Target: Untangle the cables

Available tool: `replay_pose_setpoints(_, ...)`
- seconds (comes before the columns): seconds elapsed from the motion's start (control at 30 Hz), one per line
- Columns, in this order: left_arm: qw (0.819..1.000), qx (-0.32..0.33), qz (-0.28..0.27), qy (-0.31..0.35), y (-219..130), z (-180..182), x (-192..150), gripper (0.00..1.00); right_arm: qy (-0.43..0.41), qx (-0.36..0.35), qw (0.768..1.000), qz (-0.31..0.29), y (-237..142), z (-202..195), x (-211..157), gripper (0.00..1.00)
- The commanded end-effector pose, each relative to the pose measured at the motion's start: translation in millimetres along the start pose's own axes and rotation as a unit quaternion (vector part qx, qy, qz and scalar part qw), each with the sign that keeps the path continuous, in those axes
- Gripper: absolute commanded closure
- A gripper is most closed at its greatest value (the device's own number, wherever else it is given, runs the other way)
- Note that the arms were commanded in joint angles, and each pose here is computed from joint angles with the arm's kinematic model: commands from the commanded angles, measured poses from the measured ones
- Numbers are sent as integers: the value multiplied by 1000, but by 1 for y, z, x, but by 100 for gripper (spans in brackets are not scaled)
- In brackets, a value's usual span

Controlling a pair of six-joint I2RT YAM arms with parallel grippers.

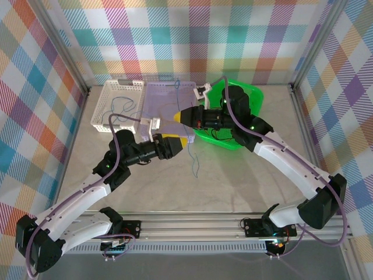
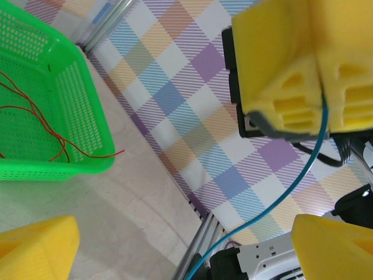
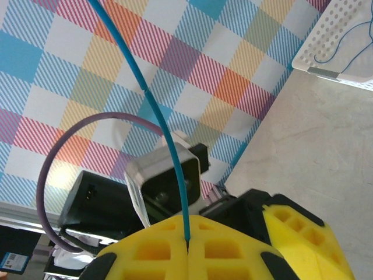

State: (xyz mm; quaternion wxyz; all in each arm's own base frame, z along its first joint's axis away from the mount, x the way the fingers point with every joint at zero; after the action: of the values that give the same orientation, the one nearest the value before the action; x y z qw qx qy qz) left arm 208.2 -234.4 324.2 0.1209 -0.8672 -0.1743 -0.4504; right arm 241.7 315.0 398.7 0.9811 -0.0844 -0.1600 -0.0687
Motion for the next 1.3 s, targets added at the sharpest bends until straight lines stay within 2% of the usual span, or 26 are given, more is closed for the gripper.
replay_pose_setpoints(0.0, 999, -24, -18, 28, 1, -14, 3, 7, -11, 34, 999, 3, 3, 21, 4, 100)
replay_pose_setpoints(0.23, 999, -35, -7, 34, 8, -25, -6, 7, 0, 34, 999, 9, 15, 14, 7, 100)
replay_pose_setpoints(0.33, 999, -32, -5, 33, 11, -23, -8, 13, 0, 35, 999, 13, 18, 14, 5, 100)
replay_pose_setpoints(0.4, 999, -27, -5, 33, 12, -21, -8, 25, 1, 33, 999, 14, 18, 13, 5, 100)
replay_pose_setpoints(0.47, 999, -22, -4, 29, 13, -19, -9, 43, 1, 32, 999, 14, 18, 11, 4, 100)
replay_pose_setpoints(0.67, 999, -18, -5, 30, 12, -20, -7, 81, 2, 28, 1000, 15, 17, 8, 2, 100)
replay_pose_setpoints(0.73, 999, -13, -6, 32, 9, -22, -5, 100, 1, 22, 1000, 12, 16, 5, 1, 100)
replay_pose_setpoints(0.93, 999, 27, 4, 42, -8, -24, 0, 100, 10, -12, 999, -28, 2, -10, 6, 100)
replay_pose_setpoints(1.1, 995, 87, 21, 47, -26, -9, 6, 100, 39, -50, 994, -92, -31, -37, 20, 81)
replay_pose_setpoints(1.27, 986, 158, -4, 51, -53, 7, 41, 100, 60, -93, 981, -157, -69, -67, 25, 63)
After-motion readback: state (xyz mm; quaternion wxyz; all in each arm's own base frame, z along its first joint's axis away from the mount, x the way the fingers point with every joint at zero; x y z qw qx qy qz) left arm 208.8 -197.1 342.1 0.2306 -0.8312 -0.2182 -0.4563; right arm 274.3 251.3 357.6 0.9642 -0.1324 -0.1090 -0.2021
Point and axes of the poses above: each hand's point on the last joint's axis, 136 mm out from that joint toward the fingers, its own y axis out along the fingers, its own z axis along the line the jaws close on, x = y × z, the point moved 4 cm from there along -y, back along the fingers, and after that the axes turned 12 degrees about y, right-handed, at the moved point
